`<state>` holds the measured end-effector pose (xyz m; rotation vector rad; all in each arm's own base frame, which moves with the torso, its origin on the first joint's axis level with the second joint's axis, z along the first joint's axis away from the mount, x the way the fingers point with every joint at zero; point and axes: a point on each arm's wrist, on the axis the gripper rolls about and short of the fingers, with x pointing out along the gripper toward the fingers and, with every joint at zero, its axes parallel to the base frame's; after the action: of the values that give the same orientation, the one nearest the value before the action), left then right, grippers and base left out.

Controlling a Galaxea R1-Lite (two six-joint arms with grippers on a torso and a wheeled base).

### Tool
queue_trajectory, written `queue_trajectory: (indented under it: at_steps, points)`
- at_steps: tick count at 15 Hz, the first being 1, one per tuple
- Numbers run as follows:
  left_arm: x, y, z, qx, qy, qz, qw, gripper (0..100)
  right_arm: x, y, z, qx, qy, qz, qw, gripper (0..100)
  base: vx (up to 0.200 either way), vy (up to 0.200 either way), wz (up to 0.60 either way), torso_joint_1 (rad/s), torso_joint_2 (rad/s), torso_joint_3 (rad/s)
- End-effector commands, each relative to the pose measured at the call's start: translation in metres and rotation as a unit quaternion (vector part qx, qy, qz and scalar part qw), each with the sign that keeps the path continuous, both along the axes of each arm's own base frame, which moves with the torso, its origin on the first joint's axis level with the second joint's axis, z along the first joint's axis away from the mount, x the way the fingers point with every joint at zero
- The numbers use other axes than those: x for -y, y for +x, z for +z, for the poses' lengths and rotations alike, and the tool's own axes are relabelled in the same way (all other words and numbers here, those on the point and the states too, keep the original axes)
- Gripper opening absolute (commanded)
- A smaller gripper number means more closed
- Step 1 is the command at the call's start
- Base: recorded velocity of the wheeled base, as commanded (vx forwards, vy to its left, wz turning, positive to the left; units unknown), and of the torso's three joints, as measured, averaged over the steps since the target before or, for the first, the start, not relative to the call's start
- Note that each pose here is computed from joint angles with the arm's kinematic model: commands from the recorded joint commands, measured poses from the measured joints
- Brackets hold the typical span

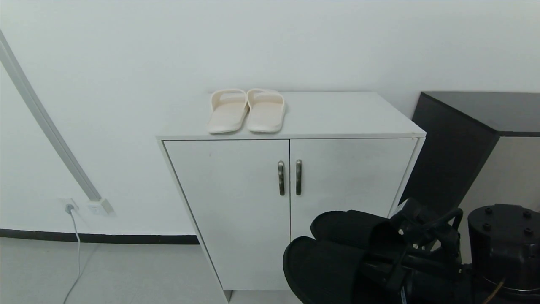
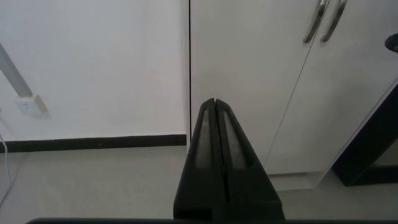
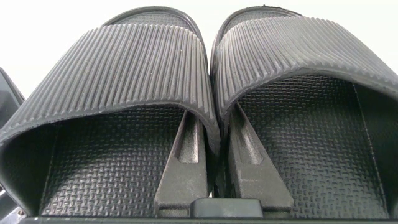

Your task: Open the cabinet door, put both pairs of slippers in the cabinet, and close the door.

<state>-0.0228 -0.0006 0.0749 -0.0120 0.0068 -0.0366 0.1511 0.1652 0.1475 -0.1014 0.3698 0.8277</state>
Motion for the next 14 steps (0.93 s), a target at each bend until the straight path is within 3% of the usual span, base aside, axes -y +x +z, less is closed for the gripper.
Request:
queue_trajectory:
  at_steps: [1, 5, 14]
  points:
    - [0.0, 0.0001, -0.0001, -0.001, 0.0, 0.0, 1.0, 0, -0.0004, -0.0001, -0.0011, -0.002, -0.002, 0.0, 1.0, 0, 0.0, 0.0, 0.0, -0.154, 0.49, 0.32]
    - [0.0001, 0.0001, -0.0001, -0.001, 0.008, -0.002, 1.0, 0, 0.0006, -0.0009, -0.002, -0.002, -0.004, -0.001, 1.0, 0, 0.0, 0.0, 0.0, -0.137, 0.47, 0.325]
    - [0.0002, 0.0001, -0.0001, -0.001, 0.009, -0.004, 1.0, 0, 0.0009, -0.0022, -0.0056, 0.0, -0.015, 0.005, 1.0, 0, 0.0, 0.0, 0.0, -0.07, 0.45, 0.375]
